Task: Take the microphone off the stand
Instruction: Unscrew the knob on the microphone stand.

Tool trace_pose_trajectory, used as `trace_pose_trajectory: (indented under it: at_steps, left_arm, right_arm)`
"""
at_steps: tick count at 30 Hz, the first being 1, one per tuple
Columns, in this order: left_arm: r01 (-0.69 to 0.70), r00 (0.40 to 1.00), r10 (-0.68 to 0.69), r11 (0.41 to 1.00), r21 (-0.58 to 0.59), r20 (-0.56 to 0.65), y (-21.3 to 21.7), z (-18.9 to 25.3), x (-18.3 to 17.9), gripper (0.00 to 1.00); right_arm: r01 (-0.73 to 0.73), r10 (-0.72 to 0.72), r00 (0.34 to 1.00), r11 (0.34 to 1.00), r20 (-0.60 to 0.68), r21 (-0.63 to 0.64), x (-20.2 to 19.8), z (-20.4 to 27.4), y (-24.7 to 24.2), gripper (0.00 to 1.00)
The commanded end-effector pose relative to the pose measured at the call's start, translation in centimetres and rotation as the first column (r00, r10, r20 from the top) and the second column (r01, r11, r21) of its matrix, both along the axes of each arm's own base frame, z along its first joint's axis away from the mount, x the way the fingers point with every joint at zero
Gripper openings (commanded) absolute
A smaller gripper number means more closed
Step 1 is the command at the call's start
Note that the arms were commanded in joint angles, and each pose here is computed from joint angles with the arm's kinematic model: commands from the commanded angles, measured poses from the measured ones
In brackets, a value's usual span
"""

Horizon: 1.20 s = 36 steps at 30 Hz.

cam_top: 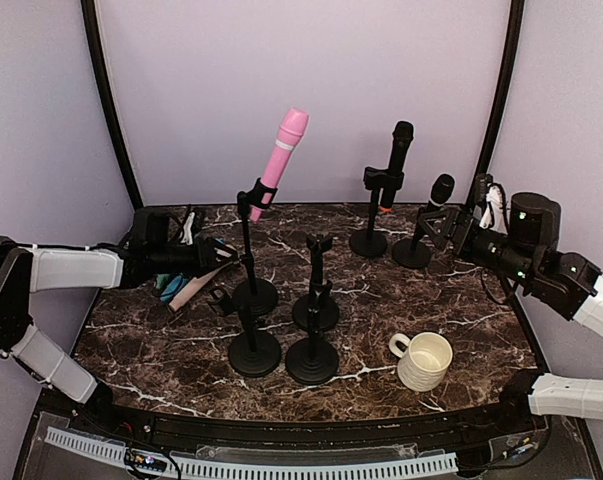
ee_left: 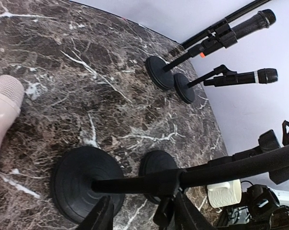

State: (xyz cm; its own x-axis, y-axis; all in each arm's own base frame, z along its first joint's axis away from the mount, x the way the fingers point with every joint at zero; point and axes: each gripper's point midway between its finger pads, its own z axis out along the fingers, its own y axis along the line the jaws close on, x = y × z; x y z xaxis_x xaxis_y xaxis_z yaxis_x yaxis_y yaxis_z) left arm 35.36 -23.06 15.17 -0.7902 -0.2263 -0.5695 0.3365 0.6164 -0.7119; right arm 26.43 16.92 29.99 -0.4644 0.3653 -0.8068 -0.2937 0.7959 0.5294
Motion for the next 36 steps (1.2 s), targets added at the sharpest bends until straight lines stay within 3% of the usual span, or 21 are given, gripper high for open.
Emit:
trace_pose_trajectory:
  at_steps: [1, 5, 9, 12, 16, 20, 25, 36]
  left_arm:
    - [-0.043, 0.985, 0.009, 0.98, 0.193, 0.17, 2.2, 3.3, 0.6, 0.52]
    - [-0.067, 0.938, -0.028, 0.963, 0.259, 0.346, 3.1, 6.5, 0.3, 0.57]
    - [0.002, 0.823, -0.178, 0.951, 0.311, 0.539, 2.2, 9.3, -1.7, 0.58]
    - [0.037, 0.715, -0.342, 0.89, 0.455, 0.61, 1.3, 9.2, -3.3, 0.57]
    - [0.012, 0.63, -0.499, 0.772, 0.636, 0.595, 0.0, 7.3, -4.2, 0.54]
    - [-0.033, 0.587, -0.575, 0.686, 0.727, 0.57, -0.5, 5.7, -4.3, 0.49]
    - [-0.085, 0.499, -0.626, 0.652, 0.753, 0.599, -1.3, 4.8, -4.4, 0.43]
    - [-0.104, 0.458, -0.681, 0.596, 0.796, 0.571, -1.9, 2.3, -3.4, 0.39]
  right_arm:
    - [0.016, -0.016, 1.0, 1.0, 0.019, -0.004, 0.3, 0.5, -0.3, 0.9]
    - [0.013, -0.013, 1.0, 1.0, 0.018, 0.001, 0.5, 0.3, 0.0, 0.9]
    - [0.0, 0.0, 1.0, 1.0, 0.017, 0.009, 1.0, 0.2, 0.6, 0.9]
    - [-0.017, 0.017, 1.0, 1.0, 0.013, 0.014, 1.2, 0.2, 1.1, 0.9]
    - [-0.017, 0.016, 1.0, 1.0, 0.015, 0.021, 1.2, 0.2, 1.1, 0.9]
    - [-0.004, 0.004, 1.0, 1.0, 0.006, 0.011, 1.1, -0.1, 0.8, 0.9]
    - [0.009, -0.009, 1.0, 1.0, 0.007, 0.008, 1.0, -0.2, 0.5, 0.9]
    - [0.015, -0.015, 1.0, 1.0, 0.004, -0.004, 1.0, -0.3, 0.3, 0.9]
